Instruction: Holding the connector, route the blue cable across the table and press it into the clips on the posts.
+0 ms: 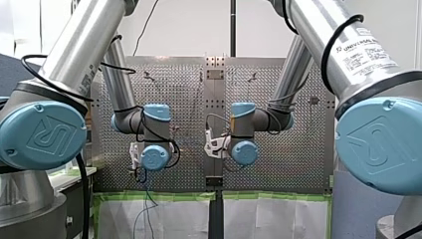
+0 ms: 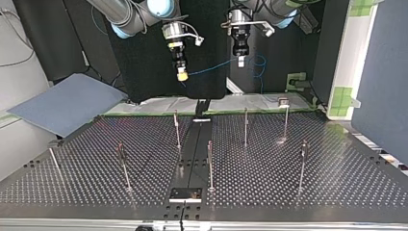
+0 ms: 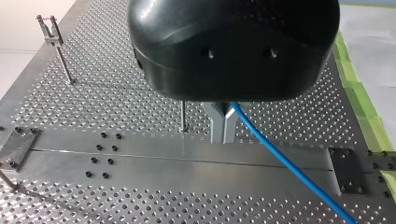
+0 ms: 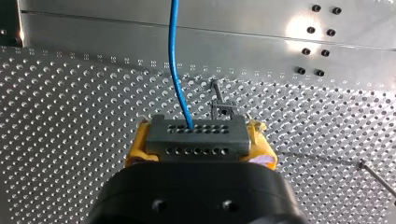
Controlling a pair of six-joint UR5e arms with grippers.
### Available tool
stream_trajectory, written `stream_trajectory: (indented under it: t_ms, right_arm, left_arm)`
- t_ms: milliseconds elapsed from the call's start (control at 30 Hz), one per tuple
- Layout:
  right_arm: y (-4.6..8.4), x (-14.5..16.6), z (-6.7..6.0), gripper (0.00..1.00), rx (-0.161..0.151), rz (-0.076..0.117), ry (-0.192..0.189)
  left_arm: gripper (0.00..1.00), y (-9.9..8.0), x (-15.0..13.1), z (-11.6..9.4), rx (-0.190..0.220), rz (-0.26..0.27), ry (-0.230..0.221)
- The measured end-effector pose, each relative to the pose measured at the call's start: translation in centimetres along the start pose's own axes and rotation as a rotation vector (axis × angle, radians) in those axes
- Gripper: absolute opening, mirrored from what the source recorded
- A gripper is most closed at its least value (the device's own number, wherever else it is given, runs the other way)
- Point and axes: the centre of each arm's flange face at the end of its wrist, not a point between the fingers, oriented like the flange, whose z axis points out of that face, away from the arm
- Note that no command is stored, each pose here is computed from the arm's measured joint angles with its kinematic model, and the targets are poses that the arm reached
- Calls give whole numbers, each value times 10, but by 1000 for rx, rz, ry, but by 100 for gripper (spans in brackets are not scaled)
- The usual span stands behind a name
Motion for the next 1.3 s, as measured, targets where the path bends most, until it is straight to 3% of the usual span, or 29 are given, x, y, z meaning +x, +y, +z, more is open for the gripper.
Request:
stream_trajectory:
  t_ms: [800,1033,1300]
  right_arm:
    - [0,0,0,0,-1,1,-2]
    - [-13,0,4,0,3,2,-20]
    - [-14,-3,1,0,9,-14,-76]
  left_arm:
    - [0,0,-1,1,0,2,-1]
    - [0,0,-15,1,4,37,-1]
    - [0,0,-36,-1,4,39,-7]
